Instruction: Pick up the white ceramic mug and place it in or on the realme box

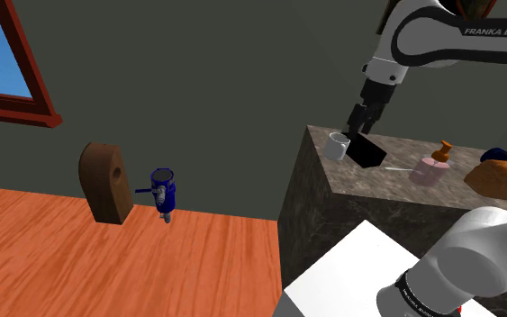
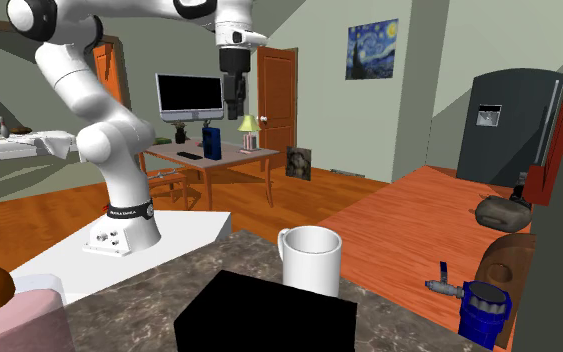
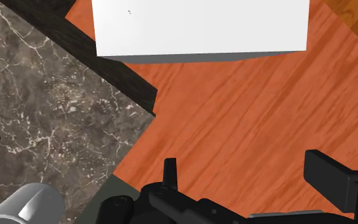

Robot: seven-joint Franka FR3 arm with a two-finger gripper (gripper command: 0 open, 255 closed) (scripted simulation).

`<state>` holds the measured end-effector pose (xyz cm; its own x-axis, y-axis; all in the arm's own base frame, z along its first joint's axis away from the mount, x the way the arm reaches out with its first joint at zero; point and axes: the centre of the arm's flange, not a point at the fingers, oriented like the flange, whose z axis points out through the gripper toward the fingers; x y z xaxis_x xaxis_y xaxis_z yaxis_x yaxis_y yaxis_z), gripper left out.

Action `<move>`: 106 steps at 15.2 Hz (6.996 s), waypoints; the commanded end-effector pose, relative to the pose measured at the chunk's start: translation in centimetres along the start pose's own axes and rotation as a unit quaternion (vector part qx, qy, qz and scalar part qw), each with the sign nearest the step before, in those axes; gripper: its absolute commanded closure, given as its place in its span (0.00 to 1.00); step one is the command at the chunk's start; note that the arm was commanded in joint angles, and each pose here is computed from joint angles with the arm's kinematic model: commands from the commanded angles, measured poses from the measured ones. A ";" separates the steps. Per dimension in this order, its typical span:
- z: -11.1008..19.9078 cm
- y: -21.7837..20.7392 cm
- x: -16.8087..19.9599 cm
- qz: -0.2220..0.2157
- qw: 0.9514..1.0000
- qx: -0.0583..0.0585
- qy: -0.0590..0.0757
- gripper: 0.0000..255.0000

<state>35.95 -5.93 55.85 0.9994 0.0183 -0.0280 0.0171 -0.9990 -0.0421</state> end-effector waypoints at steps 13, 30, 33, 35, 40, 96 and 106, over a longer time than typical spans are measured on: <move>6.4 15.2 8.9 0.011 1.000 -0.006 -0.016 0.00; 14.4 33.8 18.8 0.024 0.999 -0.014 -0.036 0.00; 15.6 35.5 19.6 0.025 0.999 -0.014 -0.038 0.00; 16.7 35.5 19.5 0.025 0.999 -0.014 -0.038 0.00; 19.1 35.6 19.3 0.025 0.999 -0.014 -0.038 0.00; 1.6 46.3 12.6 0.025 0.999 -0.014 -0.038 1.00; 6.0 47.7 12.0 0.025 0.999 -0.014 -0.038 1.00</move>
<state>48.50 -53.18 48.08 0.9939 -0.0298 -0.1064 -0.0312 -0.9995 -0.0111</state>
